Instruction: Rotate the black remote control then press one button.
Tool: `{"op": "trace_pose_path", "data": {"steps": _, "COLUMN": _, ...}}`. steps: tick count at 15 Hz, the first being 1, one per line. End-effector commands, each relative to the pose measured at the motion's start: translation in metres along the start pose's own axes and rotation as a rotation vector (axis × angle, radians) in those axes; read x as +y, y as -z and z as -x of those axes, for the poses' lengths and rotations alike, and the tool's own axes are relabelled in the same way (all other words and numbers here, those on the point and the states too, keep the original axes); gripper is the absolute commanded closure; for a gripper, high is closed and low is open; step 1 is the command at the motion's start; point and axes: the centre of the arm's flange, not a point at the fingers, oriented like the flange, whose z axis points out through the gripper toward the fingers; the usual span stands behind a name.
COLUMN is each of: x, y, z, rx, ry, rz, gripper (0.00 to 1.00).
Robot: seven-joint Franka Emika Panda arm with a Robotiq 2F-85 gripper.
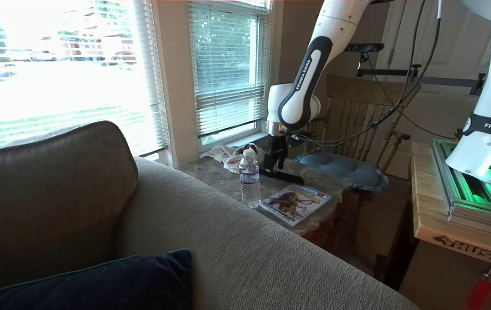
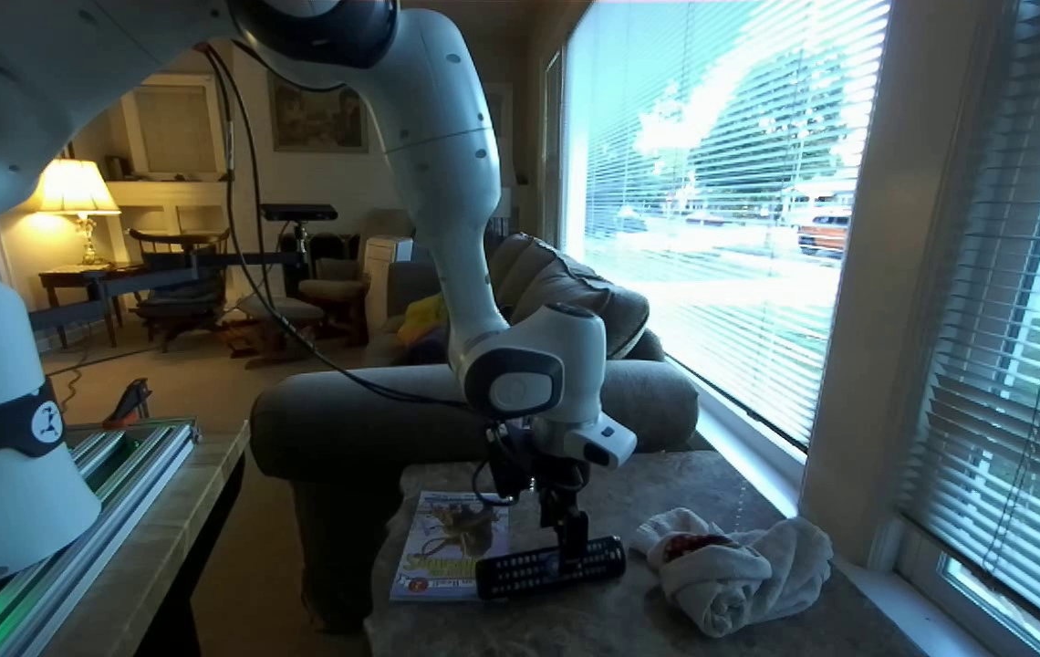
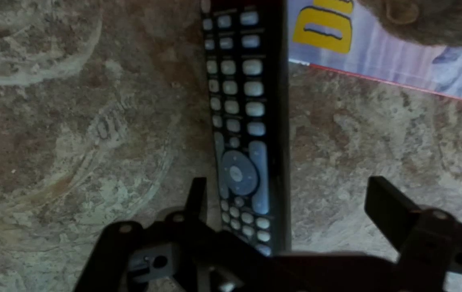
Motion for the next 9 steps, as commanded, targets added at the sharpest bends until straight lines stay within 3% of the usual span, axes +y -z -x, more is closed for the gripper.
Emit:
{"op": "trace_pose_path", "data": {"steps": 1, "x": -0.0011, "y": 0.0085, "z": 0.0064, "rx": -0.016, "ry": -0.019, "rz": -0.003, "gripper": 0.0}}
{"op": "trace_pose_path", "data": {"steps": 9, "x": -0.0034, "y": -0.0015, "z": 0.0043, "rx": -0.019, "ry": -0.001, "rz": 0.001, "gripper": 0.0}}
